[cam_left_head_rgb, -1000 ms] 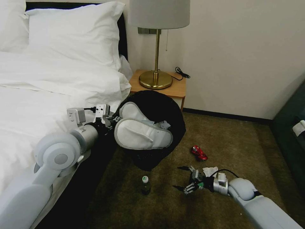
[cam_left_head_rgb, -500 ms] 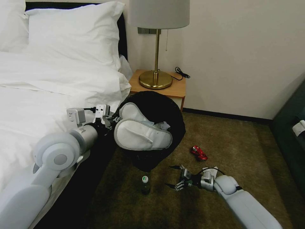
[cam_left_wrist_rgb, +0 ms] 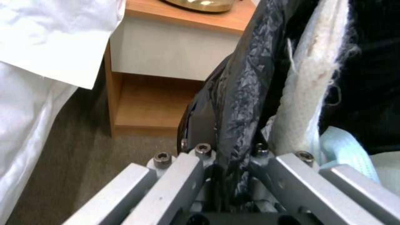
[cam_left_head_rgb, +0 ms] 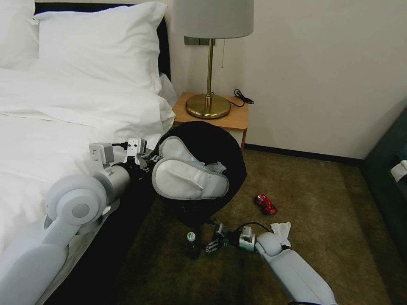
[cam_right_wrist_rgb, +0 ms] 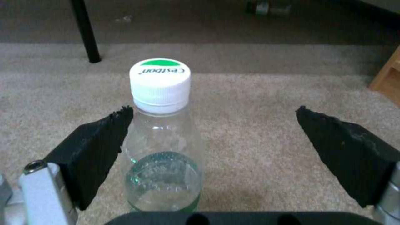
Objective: Pick up the trash bin, then pick up the garbage on the floor and place it into the trash bin.
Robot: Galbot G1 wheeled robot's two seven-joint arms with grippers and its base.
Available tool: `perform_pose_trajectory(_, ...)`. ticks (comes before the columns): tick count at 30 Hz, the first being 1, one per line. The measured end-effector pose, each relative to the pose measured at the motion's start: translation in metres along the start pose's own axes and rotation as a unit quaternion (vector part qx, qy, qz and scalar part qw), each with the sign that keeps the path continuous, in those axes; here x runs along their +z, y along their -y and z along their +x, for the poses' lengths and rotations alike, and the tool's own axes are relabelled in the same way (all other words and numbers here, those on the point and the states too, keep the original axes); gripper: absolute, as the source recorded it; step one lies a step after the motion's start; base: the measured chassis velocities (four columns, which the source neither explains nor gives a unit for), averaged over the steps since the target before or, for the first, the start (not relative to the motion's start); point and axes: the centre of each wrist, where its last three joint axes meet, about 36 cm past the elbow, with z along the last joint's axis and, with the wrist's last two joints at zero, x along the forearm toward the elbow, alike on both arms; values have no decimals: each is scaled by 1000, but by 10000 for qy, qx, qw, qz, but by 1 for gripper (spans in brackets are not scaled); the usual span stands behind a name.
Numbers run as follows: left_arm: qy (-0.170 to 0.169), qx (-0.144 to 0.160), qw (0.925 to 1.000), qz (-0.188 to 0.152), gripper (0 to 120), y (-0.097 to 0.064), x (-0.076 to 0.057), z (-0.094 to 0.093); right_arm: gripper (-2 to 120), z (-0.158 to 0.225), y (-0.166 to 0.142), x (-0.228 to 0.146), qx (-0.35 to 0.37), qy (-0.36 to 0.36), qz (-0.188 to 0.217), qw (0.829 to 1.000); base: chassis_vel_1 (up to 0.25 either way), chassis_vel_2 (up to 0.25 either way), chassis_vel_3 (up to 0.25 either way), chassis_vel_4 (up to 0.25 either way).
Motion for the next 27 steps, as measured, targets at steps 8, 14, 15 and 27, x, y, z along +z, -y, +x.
perform_pose_trajectory(8, 4, 32, 10000, 33, 2, 2, 2, -1, 100, 0, -12, 11, 42, -97, -140, 9998, 0, 0, 0, 0)
perform_pose_trajectory(14, 11, 43, 10000, 23, 2, 3, 2, 0, 100, -4, -17, 9, 48, -76, -183, 9998, 0, 0, 0, 0)
perform_pose_trajectory(15, 13, 41, 10000, 19, 2, 3, 2, 1, 100, -7, -18, 9, 45, -65, -192, 9998, 0, 0, 0, 0)
perform_pose_trajectory(27, 38, 19, 10000, 7, 2, 2, 0, 2, 100, -25, -20, 8, 2, -33, -280, 9996, 0, 0, 0, 0)
